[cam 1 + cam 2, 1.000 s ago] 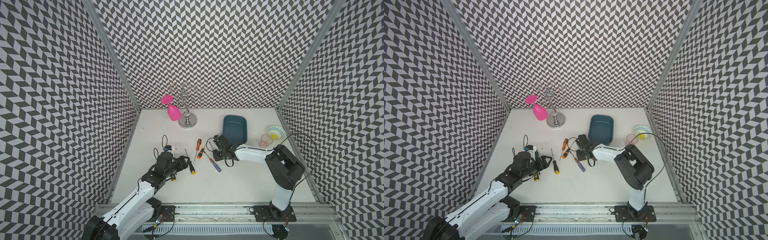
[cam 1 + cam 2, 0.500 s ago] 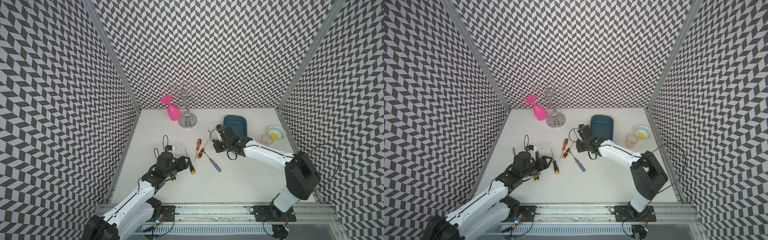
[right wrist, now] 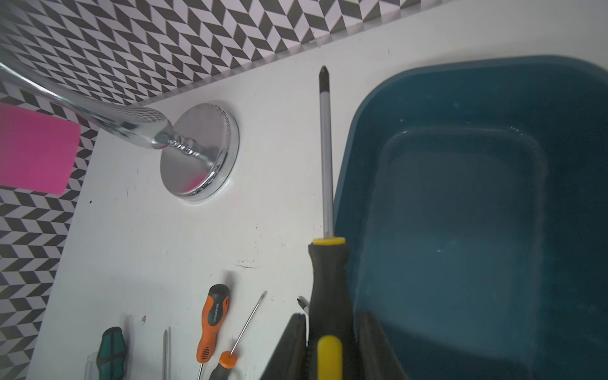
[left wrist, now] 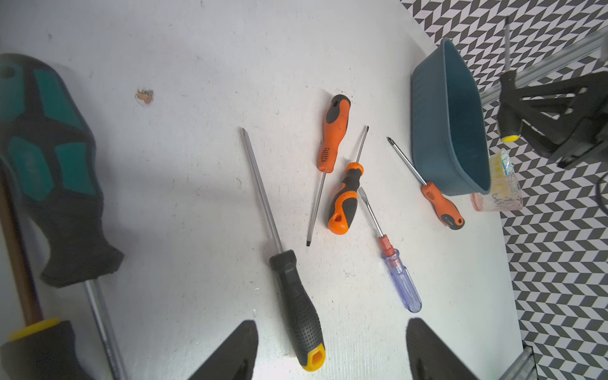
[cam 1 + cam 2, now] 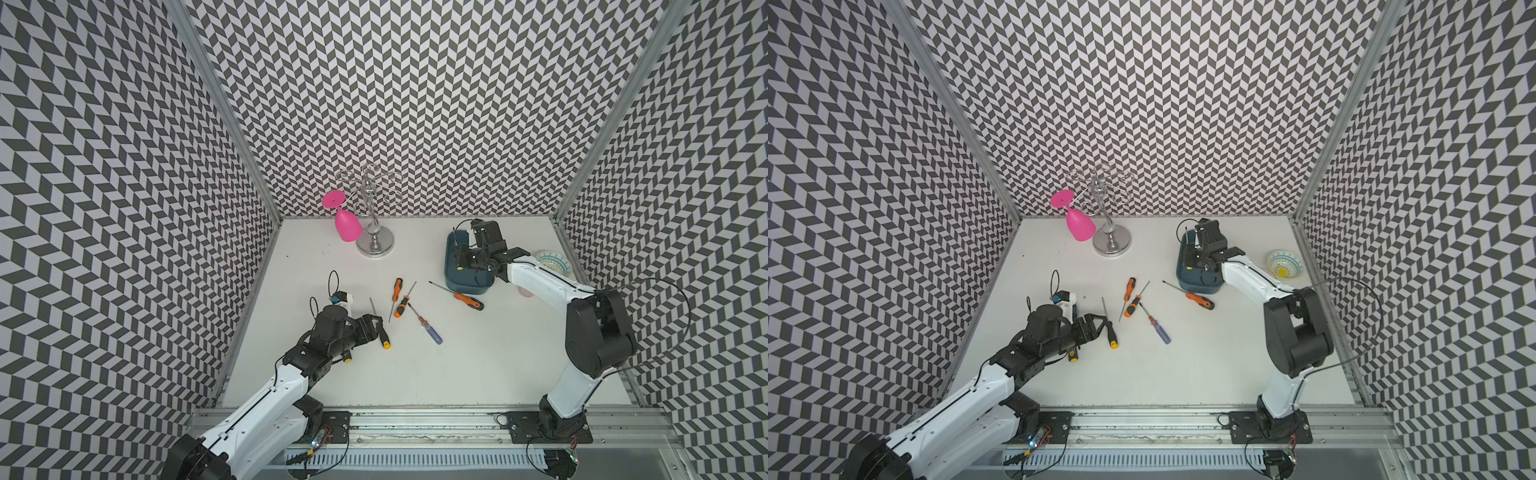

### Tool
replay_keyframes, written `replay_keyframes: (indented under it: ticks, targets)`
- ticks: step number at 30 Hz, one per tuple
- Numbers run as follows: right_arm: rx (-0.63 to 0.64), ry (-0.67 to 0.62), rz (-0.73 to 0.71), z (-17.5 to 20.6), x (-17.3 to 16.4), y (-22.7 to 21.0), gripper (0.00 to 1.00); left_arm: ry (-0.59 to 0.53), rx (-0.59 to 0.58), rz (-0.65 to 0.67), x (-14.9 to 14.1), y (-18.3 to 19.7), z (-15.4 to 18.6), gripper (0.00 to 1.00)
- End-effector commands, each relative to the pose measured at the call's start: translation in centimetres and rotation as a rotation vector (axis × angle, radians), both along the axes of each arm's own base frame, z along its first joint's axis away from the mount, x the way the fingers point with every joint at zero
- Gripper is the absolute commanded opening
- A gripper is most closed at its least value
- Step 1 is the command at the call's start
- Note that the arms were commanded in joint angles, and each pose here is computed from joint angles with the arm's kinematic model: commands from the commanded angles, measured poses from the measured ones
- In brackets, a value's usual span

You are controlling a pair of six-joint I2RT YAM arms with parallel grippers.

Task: Put the screwdriver on the desktop into the storage box
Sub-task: Place the screwdriver in the storage box.

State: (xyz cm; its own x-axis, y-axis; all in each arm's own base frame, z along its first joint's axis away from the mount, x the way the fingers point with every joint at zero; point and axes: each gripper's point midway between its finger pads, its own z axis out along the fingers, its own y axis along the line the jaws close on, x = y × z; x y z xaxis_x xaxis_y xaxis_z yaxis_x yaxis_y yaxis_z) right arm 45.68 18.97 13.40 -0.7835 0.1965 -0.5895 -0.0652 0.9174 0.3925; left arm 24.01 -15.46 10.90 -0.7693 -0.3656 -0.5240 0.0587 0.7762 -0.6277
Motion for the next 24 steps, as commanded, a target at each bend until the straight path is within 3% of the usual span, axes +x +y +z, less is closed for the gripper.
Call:
replay_keyframes:
  ticks: [1,13,24]
  targets:
    - [0.068,0.004,-0.003,-0.9,1.5,1.0,0.16,-0.012,0.001,-0.014,-0.1,-0.2,0.8,0.74]
    - [0.110,0.080,-0.044,-5.6,3.3,1.8,0.18,0.005,0.004,-0.017,-0.4,-0.3,0.3,0.74]
    - [0.145,0.128,-0.053,-7.5,3.6,2.4,0.31,0.013,0.003,-0.014,-0.5,-0.3,0.0,0.75]
